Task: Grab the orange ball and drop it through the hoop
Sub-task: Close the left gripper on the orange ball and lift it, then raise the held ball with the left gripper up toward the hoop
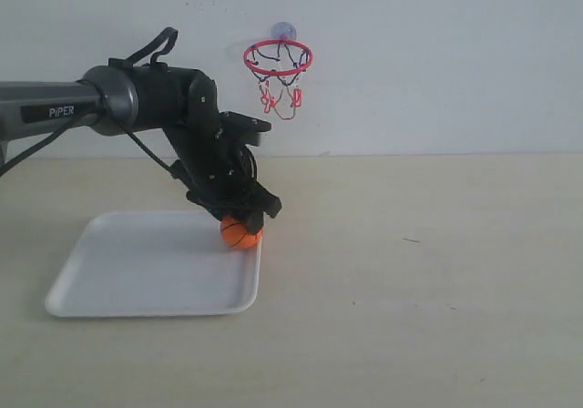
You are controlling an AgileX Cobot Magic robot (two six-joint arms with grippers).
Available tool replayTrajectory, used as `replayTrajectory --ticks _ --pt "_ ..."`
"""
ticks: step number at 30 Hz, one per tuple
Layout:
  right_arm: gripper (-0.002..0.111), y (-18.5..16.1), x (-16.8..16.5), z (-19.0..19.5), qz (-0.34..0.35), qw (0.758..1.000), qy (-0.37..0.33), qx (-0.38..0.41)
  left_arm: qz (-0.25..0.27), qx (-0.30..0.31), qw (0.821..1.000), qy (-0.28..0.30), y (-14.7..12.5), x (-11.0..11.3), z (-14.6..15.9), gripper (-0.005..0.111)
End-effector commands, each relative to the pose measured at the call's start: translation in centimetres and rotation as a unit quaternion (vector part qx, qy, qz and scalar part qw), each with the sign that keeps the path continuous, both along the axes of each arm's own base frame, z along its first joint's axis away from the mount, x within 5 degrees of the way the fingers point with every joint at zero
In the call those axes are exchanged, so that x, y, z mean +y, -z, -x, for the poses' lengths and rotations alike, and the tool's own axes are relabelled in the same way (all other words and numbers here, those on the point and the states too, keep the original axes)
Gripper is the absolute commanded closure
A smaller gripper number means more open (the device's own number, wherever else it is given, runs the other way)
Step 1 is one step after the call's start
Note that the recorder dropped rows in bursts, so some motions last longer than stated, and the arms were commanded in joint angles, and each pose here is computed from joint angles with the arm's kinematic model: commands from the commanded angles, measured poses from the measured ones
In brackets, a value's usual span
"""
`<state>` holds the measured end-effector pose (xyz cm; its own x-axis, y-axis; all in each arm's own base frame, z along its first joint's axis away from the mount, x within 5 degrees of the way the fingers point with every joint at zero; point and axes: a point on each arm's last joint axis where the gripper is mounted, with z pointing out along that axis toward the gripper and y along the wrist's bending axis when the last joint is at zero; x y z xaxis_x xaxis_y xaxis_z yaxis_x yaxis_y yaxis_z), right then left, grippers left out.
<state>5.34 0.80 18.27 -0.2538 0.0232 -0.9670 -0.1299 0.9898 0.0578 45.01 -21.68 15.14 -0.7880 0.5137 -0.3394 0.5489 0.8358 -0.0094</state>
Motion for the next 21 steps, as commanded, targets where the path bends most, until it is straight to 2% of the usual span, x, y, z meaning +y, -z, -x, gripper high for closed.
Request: replayTrajectory --ticks 1,6,9,11,21 --pt "0.109 -0.1 0.0 0.0 -0.001 1.000 0.000 -0.004 -0.014 -0.021 1.000 -0.003 -0.6 0.5 -0.4 0.076" --pt "0.109 -0.1 0.0 0.0 -0.001 1.000 0.000 -0.004 -0.071 -0.030 0.997 0.006 -1.0 1.4 -0.4 0.102" --pt "0.109 -0.1 0.0 0.0 -0.001 1.000 0.000 -0.004 -0.113 -0.036 0.993 0.000 -1.9 2.3 -0.4 0.103" --pt "0.109 -0.1 0.0 0.0 -0.001 1.000 0.000 -0.004 -0.123 -0.038 0.992 -0.003 -2.7 2.6 -0.2 0.103" --pt "0.109 -0.1 0.0 0.0 -0.001 1.000 0.000 -0.004 -0.098 -0.084 0.991 -0.035 -8.4 4.8 0.1 0.103"
